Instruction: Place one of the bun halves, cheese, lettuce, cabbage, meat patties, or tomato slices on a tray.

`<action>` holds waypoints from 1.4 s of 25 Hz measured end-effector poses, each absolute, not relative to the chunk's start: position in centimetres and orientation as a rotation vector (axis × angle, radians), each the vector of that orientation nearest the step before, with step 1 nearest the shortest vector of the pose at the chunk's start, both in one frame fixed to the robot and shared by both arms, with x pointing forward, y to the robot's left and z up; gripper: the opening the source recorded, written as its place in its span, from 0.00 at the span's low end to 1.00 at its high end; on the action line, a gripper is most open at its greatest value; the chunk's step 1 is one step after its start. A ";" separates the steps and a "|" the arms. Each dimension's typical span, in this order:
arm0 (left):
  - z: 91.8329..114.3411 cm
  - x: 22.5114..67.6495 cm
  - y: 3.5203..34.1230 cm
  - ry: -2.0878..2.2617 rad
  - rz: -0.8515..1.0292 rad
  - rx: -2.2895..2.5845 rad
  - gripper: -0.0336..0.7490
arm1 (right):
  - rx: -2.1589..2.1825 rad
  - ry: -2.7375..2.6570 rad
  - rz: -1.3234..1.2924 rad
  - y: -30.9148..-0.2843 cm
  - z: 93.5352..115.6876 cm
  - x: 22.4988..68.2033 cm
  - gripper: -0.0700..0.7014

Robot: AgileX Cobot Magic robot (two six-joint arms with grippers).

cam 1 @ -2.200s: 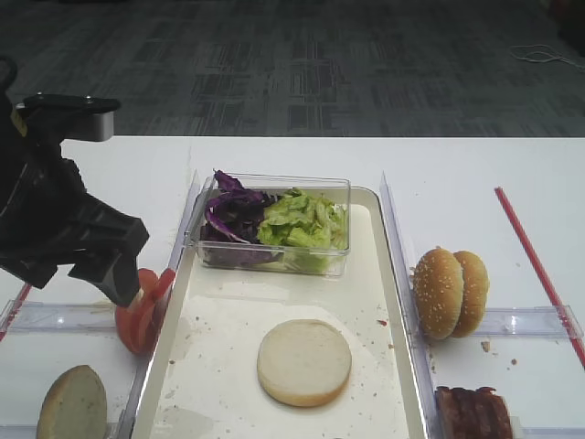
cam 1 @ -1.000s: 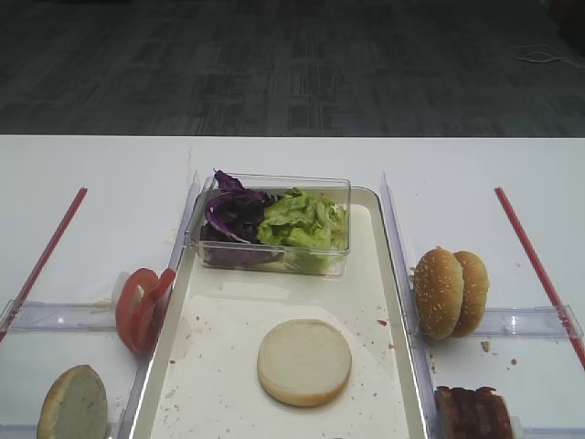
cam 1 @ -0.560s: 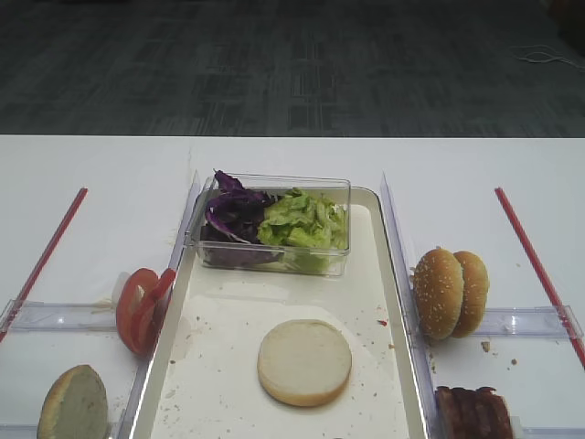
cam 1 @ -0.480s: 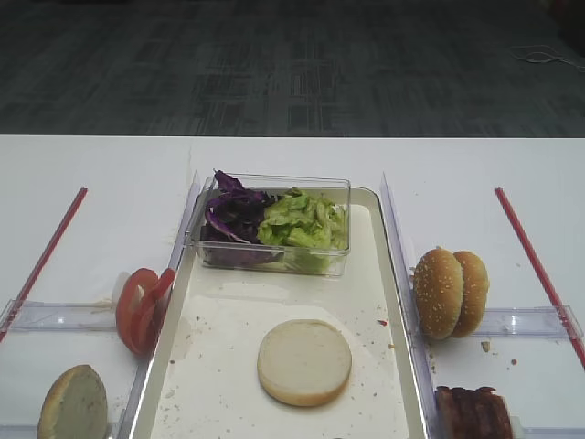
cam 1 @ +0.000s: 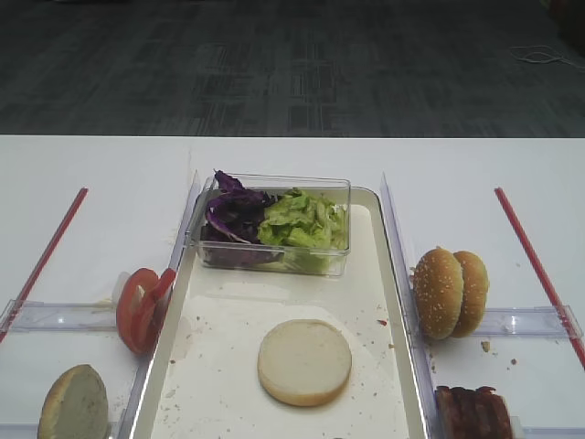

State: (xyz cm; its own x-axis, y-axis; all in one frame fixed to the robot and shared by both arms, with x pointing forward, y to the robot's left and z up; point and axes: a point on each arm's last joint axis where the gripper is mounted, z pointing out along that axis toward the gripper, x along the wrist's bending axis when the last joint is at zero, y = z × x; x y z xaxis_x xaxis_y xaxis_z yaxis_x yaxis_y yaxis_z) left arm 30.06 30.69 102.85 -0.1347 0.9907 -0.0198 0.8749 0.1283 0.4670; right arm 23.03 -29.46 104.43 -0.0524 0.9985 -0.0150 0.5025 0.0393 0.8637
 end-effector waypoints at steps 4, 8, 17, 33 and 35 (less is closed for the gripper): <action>103.3 29.0 30.6 2.035 0.566 1.770 0.80 | 1.541 1.638 0.925 -29.5 104.4 23.0 0.50; 103.8 27.6 30.5 1.966 0.651 1.709 0.80 | 1.541 1.638 0.925 -29.5 104.4 23.0 0.50; 104.2 23.6 30.3 1.776 0.853 1.540 0.80 | 1.541 1.638 0.925 -29.5 104.4 23.0 0.50; 104.1 22.7 30.2 1.739 0.889 1.507 0.80 | 1.544 1.636 0.927 -29.5 104.4 23.0 0.50; 104.1 22.7 30.2 1.739 0.889 1.507 0.80 | 1.544 1.636 0.927 -29.5 104.4 23.0 0.50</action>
State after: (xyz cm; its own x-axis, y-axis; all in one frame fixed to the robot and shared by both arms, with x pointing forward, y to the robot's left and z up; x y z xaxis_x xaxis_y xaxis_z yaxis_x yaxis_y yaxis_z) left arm 22.67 30.19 104.07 -0.1164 0.9920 -0.0482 0.5414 0.1041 0.8343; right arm 23.03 -29.46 104.43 -0.0505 0.9987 -0.0117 0.5027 0.0356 0.8637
